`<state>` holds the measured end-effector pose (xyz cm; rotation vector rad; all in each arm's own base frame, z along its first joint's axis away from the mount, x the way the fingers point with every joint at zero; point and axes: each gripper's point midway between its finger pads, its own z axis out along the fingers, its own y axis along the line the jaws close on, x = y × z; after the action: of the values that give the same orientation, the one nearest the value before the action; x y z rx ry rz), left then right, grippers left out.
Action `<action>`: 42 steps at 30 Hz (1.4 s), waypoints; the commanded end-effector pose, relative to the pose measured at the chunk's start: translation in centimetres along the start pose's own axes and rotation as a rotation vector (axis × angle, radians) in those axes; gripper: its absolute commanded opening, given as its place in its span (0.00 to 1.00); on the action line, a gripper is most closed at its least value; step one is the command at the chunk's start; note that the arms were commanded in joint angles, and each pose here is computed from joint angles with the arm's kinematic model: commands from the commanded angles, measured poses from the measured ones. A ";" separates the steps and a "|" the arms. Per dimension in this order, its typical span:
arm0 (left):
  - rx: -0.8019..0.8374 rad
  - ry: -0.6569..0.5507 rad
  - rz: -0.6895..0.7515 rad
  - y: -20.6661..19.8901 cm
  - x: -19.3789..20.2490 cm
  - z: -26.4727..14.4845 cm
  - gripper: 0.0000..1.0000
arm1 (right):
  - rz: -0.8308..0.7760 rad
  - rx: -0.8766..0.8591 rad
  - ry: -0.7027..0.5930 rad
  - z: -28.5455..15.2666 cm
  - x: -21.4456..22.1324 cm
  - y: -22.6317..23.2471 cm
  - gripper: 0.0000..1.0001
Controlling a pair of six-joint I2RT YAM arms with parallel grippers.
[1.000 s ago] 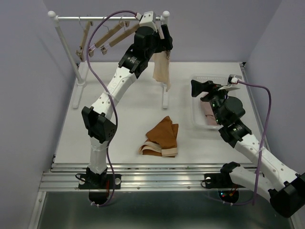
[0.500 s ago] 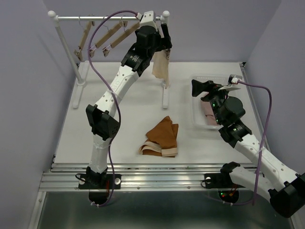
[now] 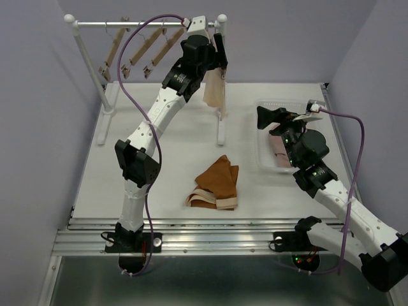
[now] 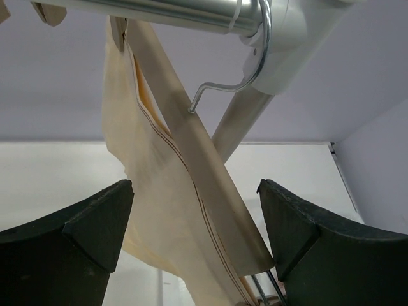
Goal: Remove the underwear clipped to the hanger
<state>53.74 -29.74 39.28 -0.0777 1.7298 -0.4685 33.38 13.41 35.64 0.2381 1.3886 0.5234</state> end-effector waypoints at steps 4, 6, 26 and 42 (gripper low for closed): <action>0.002 -0.071 0.007 0.2 -3.5 -1.1 0.68 | -0.006 -0.008 -0.027 -0.1 -0.9 0.1 1.00; 0.001 -0.071 0.015 0.3 -3.6 -1.2 0.59 | -0.007 -0.013 -0.025 -0.1 -0.9 0.2 1.00; 0.012 -0.160 0.167 0.6 -6.8 -3.4 0.00 | -0.005 -0.051 -0.012 -0.2 -0.8 1.0 1.00; -0.083 -0.259 0.228 1.6 -10.3 -7.2 0.00 | -0.015 -0.076 0.000 0.0 -0.7 1.5 1.00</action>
<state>51.64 -25.14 43.55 0.0554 1.6202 -0.2051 33.15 14.61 35.34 0.1771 1.4094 0.5637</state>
